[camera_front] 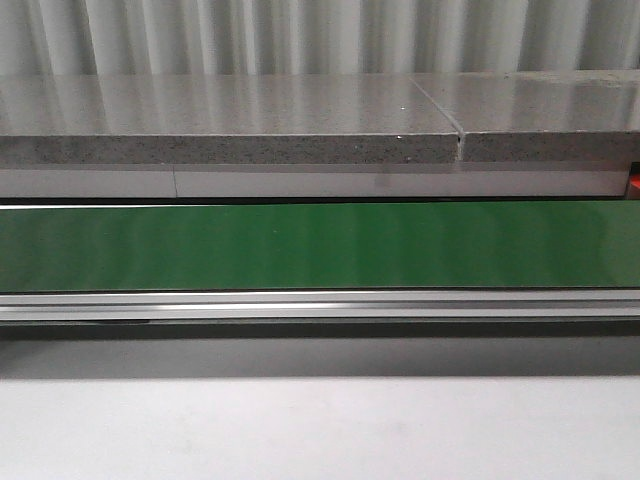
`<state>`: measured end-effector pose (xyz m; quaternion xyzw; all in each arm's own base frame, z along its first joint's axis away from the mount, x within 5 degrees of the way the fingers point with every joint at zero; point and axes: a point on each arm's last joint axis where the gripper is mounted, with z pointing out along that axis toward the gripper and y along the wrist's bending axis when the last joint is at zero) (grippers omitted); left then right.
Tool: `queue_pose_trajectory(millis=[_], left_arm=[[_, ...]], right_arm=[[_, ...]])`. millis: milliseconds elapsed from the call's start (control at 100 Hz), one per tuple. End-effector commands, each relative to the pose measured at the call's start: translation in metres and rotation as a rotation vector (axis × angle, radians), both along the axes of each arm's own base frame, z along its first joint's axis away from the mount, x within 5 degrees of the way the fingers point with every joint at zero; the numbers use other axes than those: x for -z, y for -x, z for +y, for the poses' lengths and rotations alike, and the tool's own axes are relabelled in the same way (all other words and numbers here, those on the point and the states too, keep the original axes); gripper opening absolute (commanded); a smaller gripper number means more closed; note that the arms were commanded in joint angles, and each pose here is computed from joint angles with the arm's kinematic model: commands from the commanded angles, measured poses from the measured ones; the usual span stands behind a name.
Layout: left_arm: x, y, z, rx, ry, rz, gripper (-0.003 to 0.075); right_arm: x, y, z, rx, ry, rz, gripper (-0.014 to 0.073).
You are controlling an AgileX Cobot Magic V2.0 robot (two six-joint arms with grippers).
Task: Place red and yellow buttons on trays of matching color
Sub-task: 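Lower the left gripper onto a red button in the cluster and grasp, then set the red button on the belt and open the left gripper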
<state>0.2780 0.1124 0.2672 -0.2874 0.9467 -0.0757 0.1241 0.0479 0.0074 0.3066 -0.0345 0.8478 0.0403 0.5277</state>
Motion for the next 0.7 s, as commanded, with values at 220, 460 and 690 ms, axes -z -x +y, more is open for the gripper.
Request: queue_pose_trajectory(millis=[220,460,690], left_arm=[[-0.047,-0.022,-0.036,0.145,-0.063,-0.189,0.0210],[-0.037,-0.033,-0.056,0.216,-0.043,-0.156,0.0210],[-0.029,-0.037,-0.057,0.233,-0.031,-0.122,0.0213]], right_arm=[[-0.012,-0.003,0.000,0.002,-0.007,-0.080,0.0023],[-0.012,-0.003,0.000,0.002,-0.007,-0.080,0.0023],[-0.012,-0.003,0.000,0.002,-0.007,-0.080,0.0023]])
